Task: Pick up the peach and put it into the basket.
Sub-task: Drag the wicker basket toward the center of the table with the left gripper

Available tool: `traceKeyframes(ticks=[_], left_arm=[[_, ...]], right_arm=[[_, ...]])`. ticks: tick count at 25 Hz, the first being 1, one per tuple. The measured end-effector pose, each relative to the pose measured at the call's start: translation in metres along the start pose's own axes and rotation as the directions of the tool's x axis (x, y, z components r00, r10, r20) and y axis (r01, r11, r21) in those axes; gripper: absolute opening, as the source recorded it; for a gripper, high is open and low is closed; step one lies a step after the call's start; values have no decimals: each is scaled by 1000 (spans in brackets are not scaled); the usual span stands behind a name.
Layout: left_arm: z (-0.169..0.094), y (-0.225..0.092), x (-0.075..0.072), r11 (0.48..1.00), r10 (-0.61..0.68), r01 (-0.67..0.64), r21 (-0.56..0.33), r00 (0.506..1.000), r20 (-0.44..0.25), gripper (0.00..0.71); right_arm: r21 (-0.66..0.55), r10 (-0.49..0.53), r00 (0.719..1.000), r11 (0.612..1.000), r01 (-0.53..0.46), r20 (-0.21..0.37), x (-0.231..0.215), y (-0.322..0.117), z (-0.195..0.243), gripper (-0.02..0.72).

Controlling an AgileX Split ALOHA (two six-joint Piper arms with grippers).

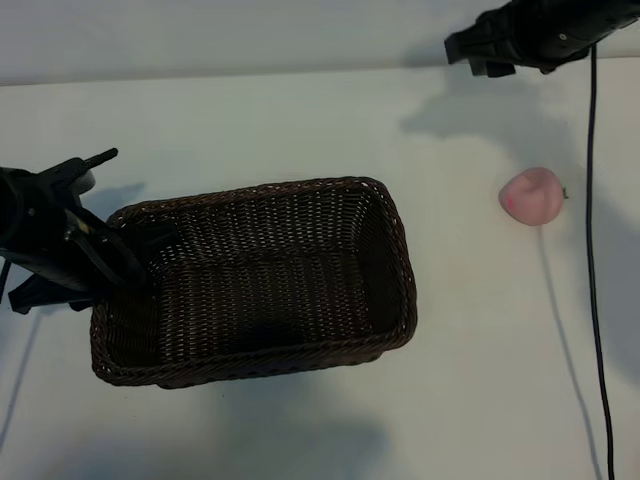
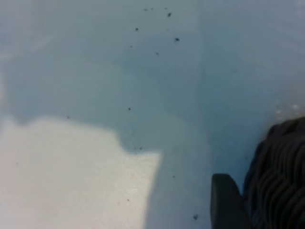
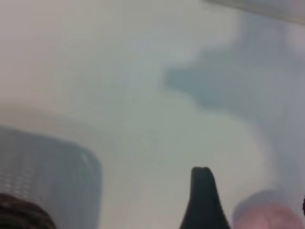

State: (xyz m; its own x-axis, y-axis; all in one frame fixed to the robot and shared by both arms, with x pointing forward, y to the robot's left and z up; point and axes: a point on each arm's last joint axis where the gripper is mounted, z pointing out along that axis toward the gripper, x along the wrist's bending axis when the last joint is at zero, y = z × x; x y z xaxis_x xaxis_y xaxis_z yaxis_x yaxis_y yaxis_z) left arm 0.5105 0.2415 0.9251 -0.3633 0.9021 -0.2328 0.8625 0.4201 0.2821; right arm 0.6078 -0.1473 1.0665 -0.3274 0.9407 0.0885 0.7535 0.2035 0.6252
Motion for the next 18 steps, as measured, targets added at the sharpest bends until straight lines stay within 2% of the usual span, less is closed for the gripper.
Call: traceKeyframes(ticks=[5,6,7,13,18], left_arm=[[-12,2,-3,999,17,-16,-31,999,30,311],[-15,2,-3,999,25,-23,-36,999,34,244],[-18,3,-4,999,26,-24,-41,999,41,232],[-39,4,-10,997,34,-26,-70,993,113,231],[-47,7,-7,997,27,-15,-73,985,170,231]], right_arm=[[13,13,1000,1000,-13,-10,1,-1,0,484],[17,12,1000,1000,-12,-9,1,-1,0,484],[20,12,1000,1000,-12,-9,1,-2,0,484],[53,12,1000,999,-12,-8,1,-5,0,484],[76,11,1000,997,-11,-6,1,-7,0,484]])
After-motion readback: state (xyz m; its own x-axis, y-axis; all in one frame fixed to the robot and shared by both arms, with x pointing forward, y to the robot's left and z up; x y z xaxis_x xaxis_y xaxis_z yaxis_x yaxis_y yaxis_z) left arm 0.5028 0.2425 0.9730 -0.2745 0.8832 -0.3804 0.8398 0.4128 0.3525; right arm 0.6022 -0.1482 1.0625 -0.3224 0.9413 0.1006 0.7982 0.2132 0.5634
